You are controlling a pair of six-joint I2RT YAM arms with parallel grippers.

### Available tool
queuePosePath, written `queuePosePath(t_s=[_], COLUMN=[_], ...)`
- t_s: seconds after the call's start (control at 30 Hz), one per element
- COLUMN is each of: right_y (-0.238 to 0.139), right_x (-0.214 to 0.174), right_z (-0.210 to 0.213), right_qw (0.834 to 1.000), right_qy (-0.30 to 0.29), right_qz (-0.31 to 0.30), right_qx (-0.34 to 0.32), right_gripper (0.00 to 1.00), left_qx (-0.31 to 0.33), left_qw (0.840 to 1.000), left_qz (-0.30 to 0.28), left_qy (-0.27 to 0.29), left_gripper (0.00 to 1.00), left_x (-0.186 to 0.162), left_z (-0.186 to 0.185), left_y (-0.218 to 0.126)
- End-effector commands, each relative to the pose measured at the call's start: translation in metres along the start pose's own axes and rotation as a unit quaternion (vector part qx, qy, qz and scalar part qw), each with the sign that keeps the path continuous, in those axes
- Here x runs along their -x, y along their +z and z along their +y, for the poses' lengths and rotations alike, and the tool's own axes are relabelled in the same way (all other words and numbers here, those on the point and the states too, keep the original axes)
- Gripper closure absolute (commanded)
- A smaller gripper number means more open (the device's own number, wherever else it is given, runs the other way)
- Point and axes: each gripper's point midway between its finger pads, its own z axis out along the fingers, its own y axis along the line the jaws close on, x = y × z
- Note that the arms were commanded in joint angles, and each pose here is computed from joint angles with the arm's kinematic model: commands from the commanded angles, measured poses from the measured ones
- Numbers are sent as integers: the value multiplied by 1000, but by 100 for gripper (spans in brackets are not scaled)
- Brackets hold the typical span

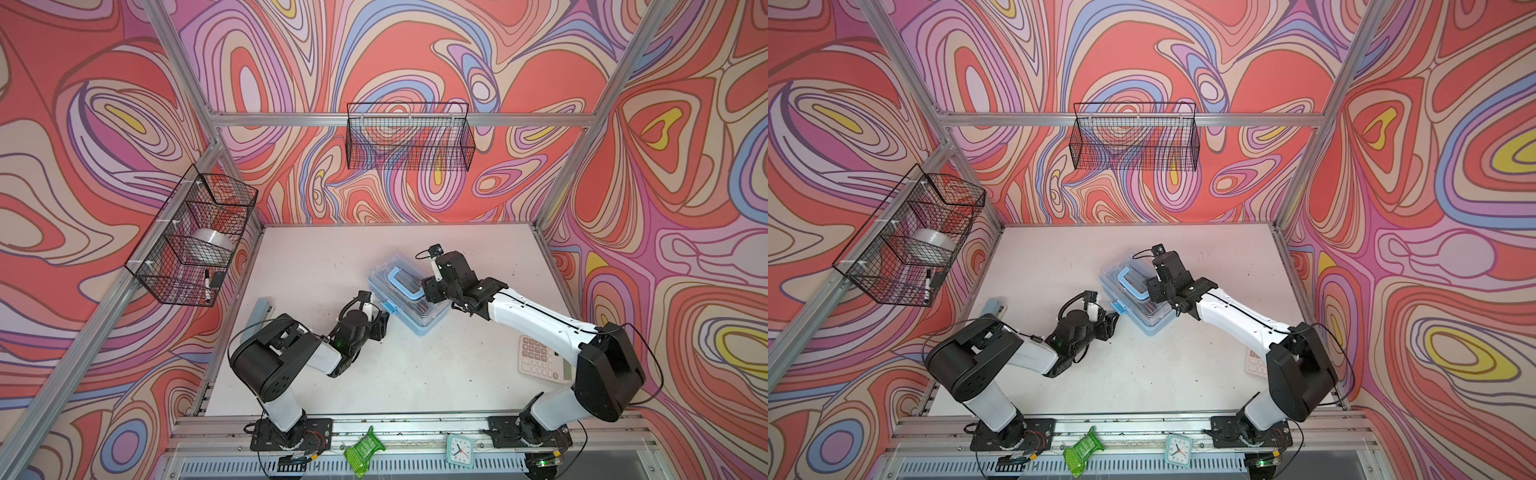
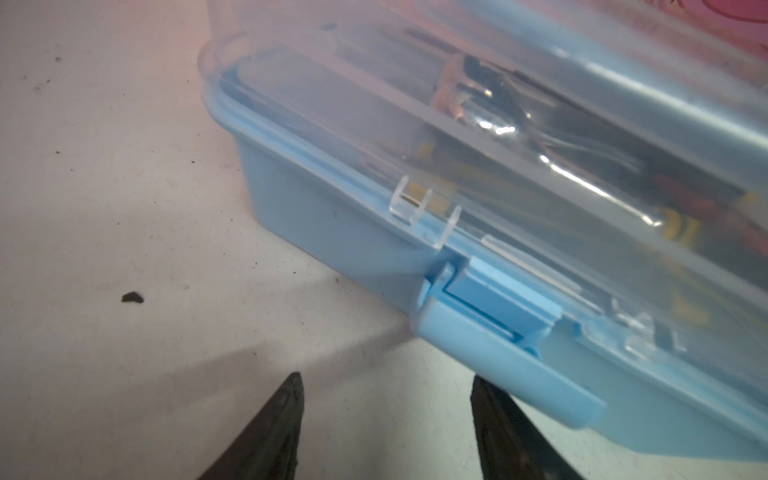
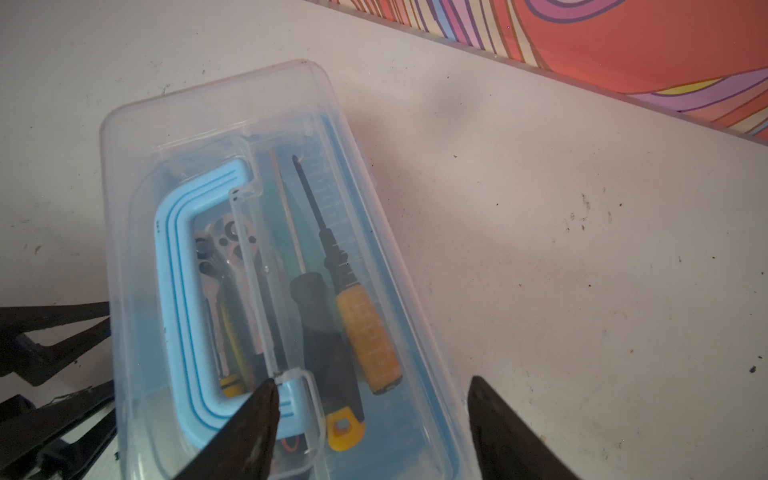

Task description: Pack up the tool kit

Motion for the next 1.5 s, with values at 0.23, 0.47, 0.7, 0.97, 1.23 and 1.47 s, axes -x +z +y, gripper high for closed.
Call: queuePosePath(t_s=[0.23, 0.47, 0.7, 0.97, 1.23, 1.47], right_y=[7, 11, 13, 15, 15, 15], right_x=[-7, -9, -11, -18, -22, -22], right_z=[0, 1, 2, 4, 11, 13], right_qw=[1000, 1000, 1000, 1000, 999, 998], right_qy=[1, 0, 3, -8, -37, -47], right_qz=[2, 6, 8, 17, 21, 21], right_qx=[1, 4, 6, 12, 34, 47], right_gripper=[26, 26, 26, 26, 25, 25], left_qx=[-13, -15, -15, -20, -76, -115], left_qw=[998, 998, 998, 997, 995, 991], left_qz=[-56, -60, -61, -68, -59, -59], left_qy=[4, 5, 4, -1, 26, 48], left_gripper=[36, 36, 36, 36, 36, 34], left_x=[39, 45, 49, 54, 43, 36], left_z=[-10, -12, -14, -16, -29, -34], left_y=[-5, -6, -5, -4, 1, -4])
